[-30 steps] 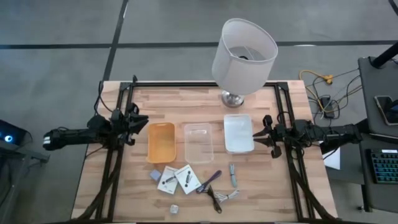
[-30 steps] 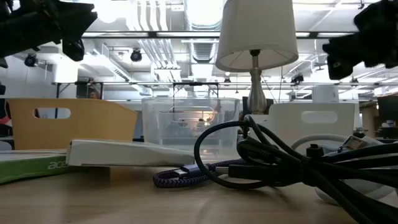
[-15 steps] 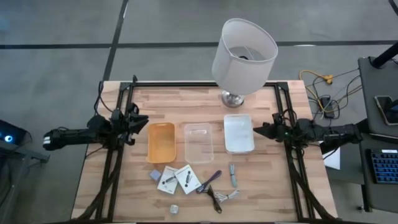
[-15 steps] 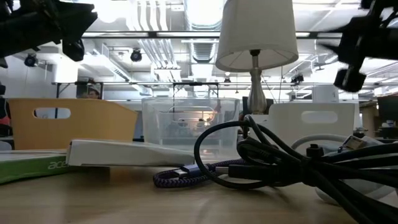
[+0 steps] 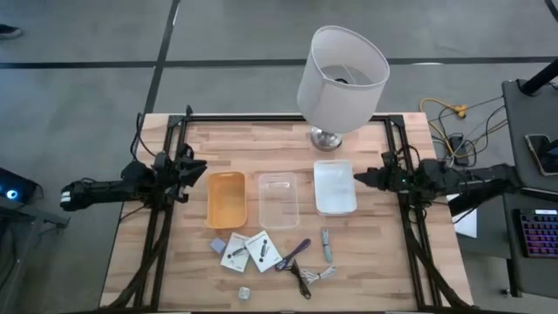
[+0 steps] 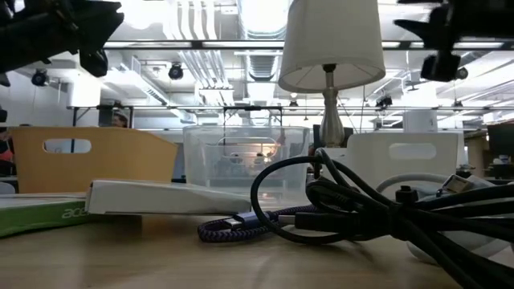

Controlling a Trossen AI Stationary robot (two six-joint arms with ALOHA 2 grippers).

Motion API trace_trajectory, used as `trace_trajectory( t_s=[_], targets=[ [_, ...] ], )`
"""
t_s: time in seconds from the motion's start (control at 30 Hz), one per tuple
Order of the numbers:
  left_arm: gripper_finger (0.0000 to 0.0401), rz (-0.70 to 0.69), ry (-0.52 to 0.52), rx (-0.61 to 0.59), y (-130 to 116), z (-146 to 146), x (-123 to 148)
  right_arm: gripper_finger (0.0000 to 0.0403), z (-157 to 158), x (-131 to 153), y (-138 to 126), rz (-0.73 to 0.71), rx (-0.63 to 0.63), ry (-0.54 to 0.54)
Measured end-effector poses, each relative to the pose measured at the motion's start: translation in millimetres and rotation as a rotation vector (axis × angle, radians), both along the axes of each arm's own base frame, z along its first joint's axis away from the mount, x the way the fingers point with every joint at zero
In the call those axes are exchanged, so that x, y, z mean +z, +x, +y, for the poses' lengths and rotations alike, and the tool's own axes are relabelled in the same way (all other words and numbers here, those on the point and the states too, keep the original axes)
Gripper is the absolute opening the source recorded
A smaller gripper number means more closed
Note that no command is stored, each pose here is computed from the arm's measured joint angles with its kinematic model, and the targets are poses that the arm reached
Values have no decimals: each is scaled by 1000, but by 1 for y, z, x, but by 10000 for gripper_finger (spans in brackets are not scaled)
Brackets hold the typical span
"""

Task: Pick and place items into bin
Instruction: Put the right card reader box into the white bin

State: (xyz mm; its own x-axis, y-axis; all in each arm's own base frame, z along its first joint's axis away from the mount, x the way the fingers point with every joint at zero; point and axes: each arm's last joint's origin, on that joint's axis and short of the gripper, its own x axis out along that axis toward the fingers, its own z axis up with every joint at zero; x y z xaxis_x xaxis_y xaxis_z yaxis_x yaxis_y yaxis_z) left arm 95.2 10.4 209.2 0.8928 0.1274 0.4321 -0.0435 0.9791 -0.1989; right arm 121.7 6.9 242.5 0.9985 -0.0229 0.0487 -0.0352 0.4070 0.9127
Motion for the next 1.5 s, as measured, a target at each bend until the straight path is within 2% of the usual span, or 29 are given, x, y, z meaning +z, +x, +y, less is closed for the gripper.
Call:
trace_trajectory(
  t_s=[0.17, 0.27, 0.43, 0.57, 0.67, 0.77, 0.8, 0.93, 1.03, 1.1, 1.2, 1.27, 1.4, 1.5],
  targets=[
    [63, -106, -19, -23, -5, -1, 9, 137, 5, 24, 19, 458, 40, -35],
    [63, -174, -51, -34, -8, -1, 14, 145, 10, 32, 30, 686, 51, -3],
    [63, -324, -65, 6, -17, 0, 25, 152, 22, 50, 61, 799, 66, 20],
    [63, -345, -131, 136, -19, 4, 26, 153, 31, 56, 87, 875, 78, 3],
    [63, -276, -143, 163, -14, 5, 29, 153, 36, 54, 102, 965, 94, -16],
    [63, -161, -178, 96, -7, 4, 38, 153, 42, 50, 115, 1037, 137, -9],
    [63, -97, -195, 71, -3, 4, 41, 153, 43, 47, 119, 1061, 165, -5],
    [63, 297, -234, -13, 14, 3, 52, 153, 49, 37, 131, 1117, 278, -16],
    [63, 512, -204, -19, 23, 2, 66, 151, 50, 28, 137, 1143, 310, -62],
    [63, 549, -168, -66, 31, 1, 80, 150, 50, 20, 137, 1168, 325, -86],
    [63, 517, -81, -243, 40, -4, 100, 150, 50, 12, 137, 1193, 343, -111],
    [63, 501, -58, -337, 52, -6, 104, 150, 50, 10, 137, 1185, 350, -125],
    [63, 544, -130, -381, 78, -5, 105, 150, 51, 9, 140, 1112, 311, -156],
    [54, 623, -110, -408, 97, -10, 98, 151, 52, 12, 144, 1031, 277, -187]
  ],
)
